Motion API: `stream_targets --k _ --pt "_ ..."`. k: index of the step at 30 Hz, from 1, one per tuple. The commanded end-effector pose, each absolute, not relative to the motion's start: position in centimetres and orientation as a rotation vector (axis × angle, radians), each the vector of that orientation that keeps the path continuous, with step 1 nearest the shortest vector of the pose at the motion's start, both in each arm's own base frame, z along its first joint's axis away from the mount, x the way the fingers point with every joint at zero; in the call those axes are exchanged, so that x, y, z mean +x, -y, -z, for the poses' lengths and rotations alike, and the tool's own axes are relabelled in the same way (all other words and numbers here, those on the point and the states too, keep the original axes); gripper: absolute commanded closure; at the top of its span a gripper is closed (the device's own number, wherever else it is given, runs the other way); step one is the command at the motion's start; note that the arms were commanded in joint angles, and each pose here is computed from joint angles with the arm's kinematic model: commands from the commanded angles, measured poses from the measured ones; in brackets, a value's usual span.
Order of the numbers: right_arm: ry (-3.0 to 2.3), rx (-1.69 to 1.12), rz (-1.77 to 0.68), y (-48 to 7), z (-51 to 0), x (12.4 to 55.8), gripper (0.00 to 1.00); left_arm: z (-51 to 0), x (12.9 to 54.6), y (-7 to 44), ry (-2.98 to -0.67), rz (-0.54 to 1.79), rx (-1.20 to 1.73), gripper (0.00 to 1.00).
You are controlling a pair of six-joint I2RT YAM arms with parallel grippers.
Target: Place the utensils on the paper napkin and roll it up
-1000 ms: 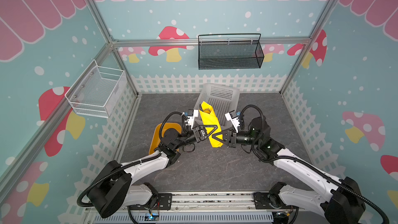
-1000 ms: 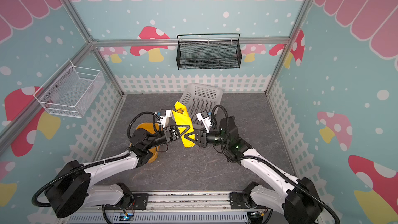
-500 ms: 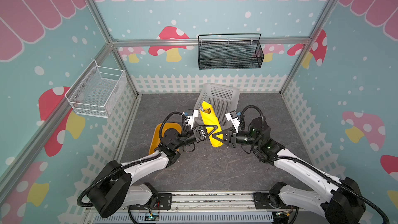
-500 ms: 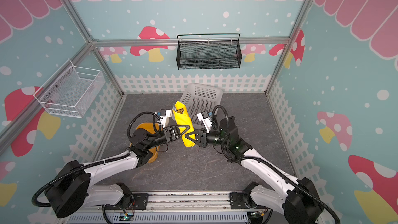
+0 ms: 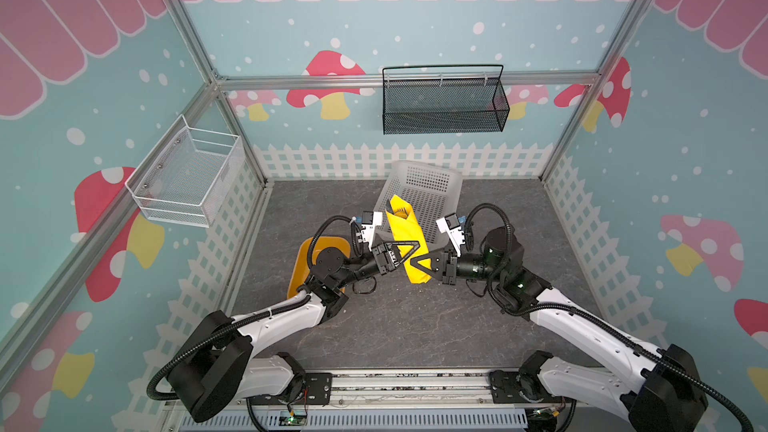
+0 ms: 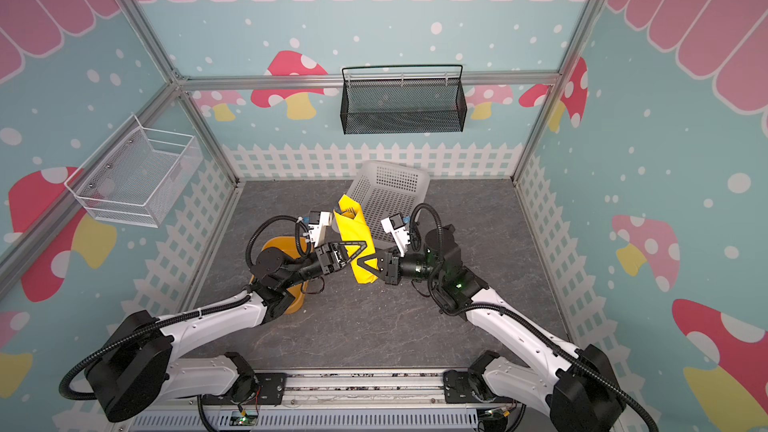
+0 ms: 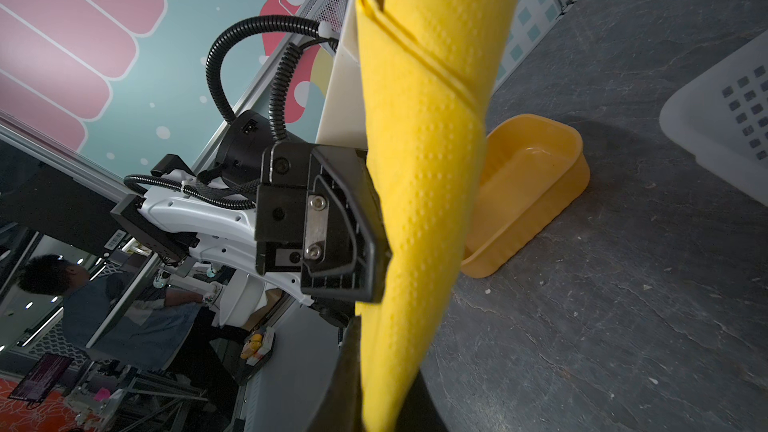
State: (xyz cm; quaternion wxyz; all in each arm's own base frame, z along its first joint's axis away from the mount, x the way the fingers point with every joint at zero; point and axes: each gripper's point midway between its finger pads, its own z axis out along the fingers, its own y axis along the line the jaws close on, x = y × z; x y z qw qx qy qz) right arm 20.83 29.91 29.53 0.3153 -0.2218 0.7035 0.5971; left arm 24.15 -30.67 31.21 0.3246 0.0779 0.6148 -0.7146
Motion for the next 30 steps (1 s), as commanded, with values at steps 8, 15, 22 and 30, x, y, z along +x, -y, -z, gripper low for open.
stream_targets --k 8,15,22,30 --pt "-1.791 -0.59 -1.521 -29.2 -30.4 20.9 0.81 -32.8 23.8 30.4 -1.566 1.879 0.225 0.95" --pt "-1.793 -0.539 -1.444 -27.7 -30.8 21.7 0.61 -32.7 23.9 30.1 -1.581 1.86 0.238 0.96" --pt "-1.813 -0.413 -1.309 -24.8 -30.7 23.5 0.51 -32.6 24.4 29.8 -1.597 1.85 0.24 0.96" --pt "-1.905 -0.171 -1.084 -21.1 -28.5 26.9 0.49 -32.3 25.1 29.1 -1.611 1.835 0.23 0.97"
